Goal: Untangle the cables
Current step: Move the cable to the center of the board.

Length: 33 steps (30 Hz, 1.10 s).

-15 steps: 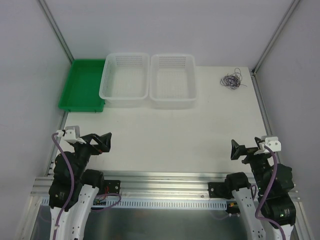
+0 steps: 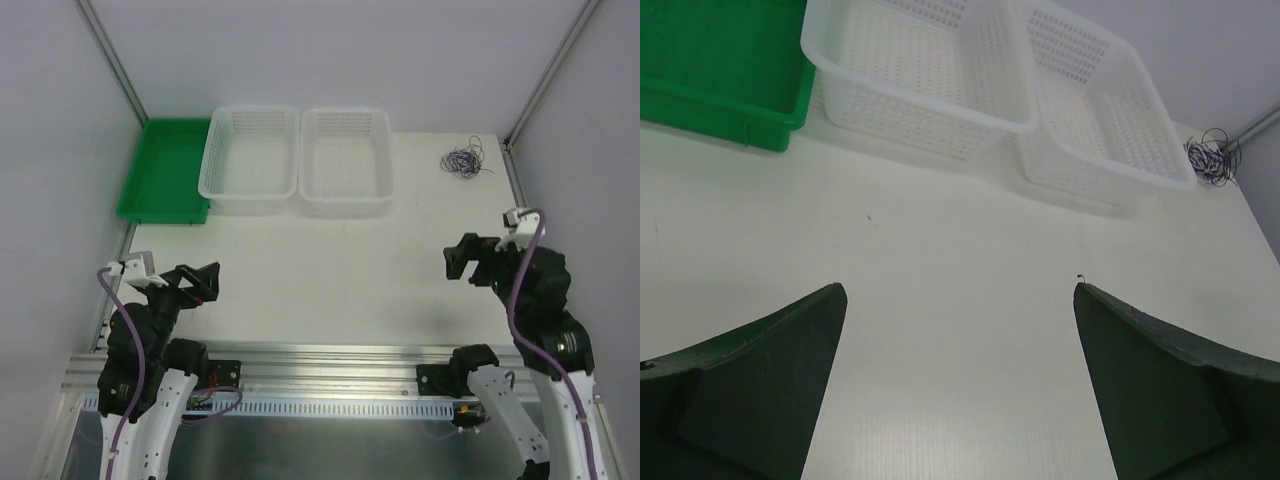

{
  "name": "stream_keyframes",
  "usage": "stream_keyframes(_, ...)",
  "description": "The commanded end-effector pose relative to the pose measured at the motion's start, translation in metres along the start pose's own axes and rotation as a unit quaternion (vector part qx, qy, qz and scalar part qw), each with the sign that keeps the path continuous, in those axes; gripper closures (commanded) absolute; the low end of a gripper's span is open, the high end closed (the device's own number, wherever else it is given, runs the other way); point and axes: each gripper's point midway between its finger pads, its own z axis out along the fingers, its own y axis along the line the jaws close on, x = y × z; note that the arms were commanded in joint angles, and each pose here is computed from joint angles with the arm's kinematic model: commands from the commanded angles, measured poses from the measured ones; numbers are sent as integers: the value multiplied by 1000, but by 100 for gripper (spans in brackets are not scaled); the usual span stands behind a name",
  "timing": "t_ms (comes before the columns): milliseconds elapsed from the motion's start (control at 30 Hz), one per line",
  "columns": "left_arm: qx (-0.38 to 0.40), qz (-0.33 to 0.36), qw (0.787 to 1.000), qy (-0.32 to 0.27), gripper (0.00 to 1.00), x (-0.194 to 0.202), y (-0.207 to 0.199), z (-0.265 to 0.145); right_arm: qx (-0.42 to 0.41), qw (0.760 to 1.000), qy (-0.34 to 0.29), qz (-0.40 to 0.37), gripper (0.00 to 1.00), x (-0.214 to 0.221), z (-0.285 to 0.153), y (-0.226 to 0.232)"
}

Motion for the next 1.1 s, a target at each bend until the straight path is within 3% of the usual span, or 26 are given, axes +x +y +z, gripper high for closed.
stream_keyframes(0,23,3,1000,-13,1,-14,-12,2,39,997,25,68,3,-26,35,-1)
stream_keyframes(67,22,11,1000,18,1,-6,-13,10,74,992,59,85,3,-24,70,-8)
stream_keyframes(200,26,12,998,64,1,13,-14,20,161,981,67,81,3,-40,129,-37)
stream_keyframes(367,24,26,997,63,1,11,-13,21,191,964,99,155,3,-33,219,-75)
stream_keyframes(567,29,24,996,78,1,16,-15,24,209,949,62,228,3,-41,293,-128)
stream_keyframes(800,20,20,996,87,1,19,-12,28,192,927,33,321,3,-25,372,-178)
stream_keyframes(833,19,20,996,89,1,20,-12,28,201,919,42,337,3,-8,384,-186)
stream_keyframes(1067,7,17,994,103,1,25,-7,33,152,916,13,371,3,0,439,-206)
